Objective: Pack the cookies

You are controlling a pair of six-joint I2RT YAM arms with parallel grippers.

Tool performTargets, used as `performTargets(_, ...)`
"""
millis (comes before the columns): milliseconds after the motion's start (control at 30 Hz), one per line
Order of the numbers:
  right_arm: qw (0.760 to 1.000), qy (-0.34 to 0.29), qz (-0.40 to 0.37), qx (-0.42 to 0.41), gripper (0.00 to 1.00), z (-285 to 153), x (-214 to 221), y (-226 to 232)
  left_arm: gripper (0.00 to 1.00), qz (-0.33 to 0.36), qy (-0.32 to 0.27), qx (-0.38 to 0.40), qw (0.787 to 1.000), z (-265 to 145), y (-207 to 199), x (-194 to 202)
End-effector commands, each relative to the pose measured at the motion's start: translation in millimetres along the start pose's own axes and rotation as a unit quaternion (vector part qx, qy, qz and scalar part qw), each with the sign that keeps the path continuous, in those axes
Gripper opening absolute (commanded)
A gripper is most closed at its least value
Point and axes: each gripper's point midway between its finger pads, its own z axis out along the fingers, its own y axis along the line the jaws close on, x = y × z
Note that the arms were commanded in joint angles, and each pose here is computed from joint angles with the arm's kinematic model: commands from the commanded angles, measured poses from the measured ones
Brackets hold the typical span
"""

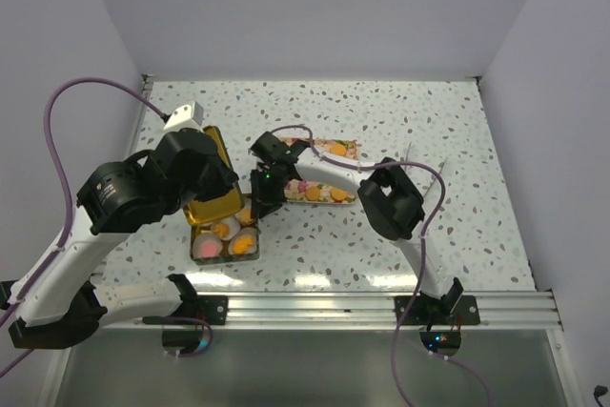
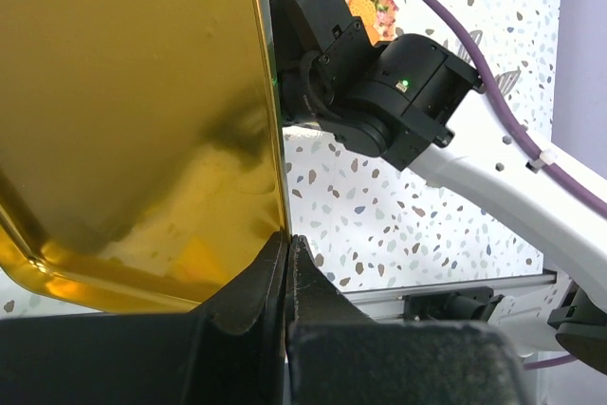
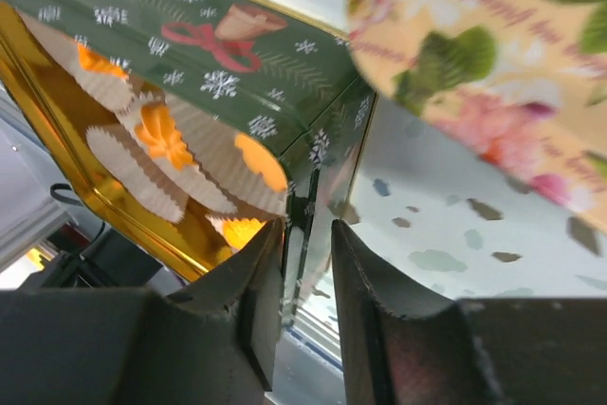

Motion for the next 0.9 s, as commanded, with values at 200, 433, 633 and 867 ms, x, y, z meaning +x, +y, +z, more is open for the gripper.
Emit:
performTargets(200,0.997,-0.031,0.034,0.057,0.26,-30,-21,-67,0.0,0.005,-0.009,0.003,1.0,-2,0,-5)
performTargets(433,0.994,-0.042,0.064,0.071,0.21,-53,-20,-105,0.0,0.007,-0.008,0.002,1.0,3,0,-2)
performTargets(633,0.988,-0.071,0.101,0.089,0.19,-86,-34,-146,0.0,0.013,-0.001,0.011,1.0,10,-7,2)
performTargets(867,0.981,-0.092,0.11,0.127,0.18,-121,-49,-179,0.0,0.027,0.005,0.027,0.999,15,-18,3)
